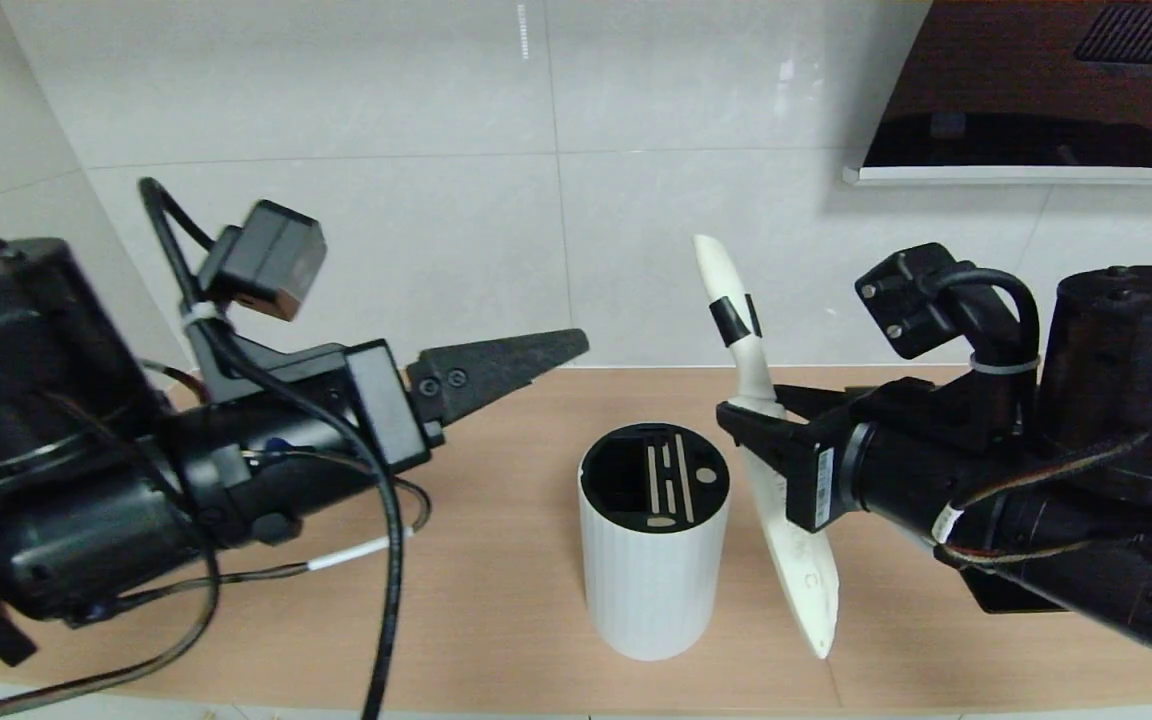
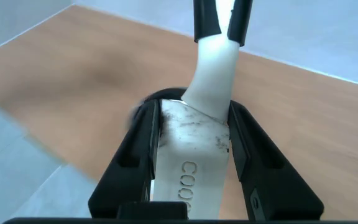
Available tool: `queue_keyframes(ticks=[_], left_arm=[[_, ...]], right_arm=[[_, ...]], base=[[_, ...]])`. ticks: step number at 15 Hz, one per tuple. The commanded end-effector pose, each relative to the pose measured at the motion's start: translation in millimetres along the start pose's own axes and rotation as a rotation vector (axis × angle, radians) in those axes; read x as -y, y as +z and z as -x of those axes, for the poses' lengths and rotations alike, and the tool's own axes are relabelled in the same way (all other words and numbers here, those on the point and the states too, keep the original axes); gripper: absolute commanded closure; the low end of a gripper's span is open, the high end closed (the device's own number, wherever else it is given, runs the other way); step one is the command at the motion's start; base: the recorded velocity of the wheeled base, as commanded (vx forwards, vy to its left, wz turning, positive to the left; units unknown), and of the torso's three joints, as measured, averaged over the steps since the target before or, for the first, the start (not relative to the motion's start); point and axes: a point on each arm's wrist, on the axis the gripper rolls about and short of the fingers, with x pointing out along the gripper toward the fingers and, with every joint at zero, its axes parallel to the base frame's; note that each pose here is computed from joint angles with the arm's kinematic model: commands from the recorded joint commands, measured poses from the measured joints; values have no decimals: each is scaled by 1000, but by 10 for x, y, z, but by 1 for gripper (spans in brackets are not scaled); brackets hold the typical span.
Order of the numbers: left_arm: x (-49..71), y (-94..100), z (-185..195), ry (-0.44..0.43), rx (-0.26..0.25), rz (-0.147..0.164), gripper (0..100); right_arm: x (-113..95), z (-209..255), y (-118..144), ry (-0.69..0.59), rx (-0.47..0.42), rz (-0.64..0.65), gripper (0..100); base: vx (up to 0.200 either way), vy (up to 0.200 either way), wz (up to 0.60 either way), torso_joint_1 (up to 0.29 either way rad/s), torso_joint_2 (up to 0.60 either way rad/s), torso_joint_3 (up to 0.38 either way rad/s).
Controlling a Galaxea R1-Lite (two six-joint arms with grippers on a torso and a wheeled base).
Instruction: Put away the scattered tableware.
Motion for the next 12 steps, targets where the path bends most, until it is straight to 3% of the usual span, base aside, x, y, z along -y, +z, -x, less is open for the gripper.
queue_keyframes(ticks=[1,4,10,12], left_arm=[[-219,-383,-355,29,-71,53,0],[-290,-557,-588,53,5,30,0],[-241,-564,-586,33,16,22,0],[-239,-559,-584,40,23,-13,0]], right_arm=[[-168,-62,-118,50,-41,17,100],[-354,-111,-248,104,-80,26,100],[-471,-153,-325,137,-64,28,100],[-467,-141,-355,136,-74,36,100]], base=[[0,0,0,0,0,0],[0,0,0,0,0,0],[0,0,0,0,0,0],[0,0,0,0,0,0]])
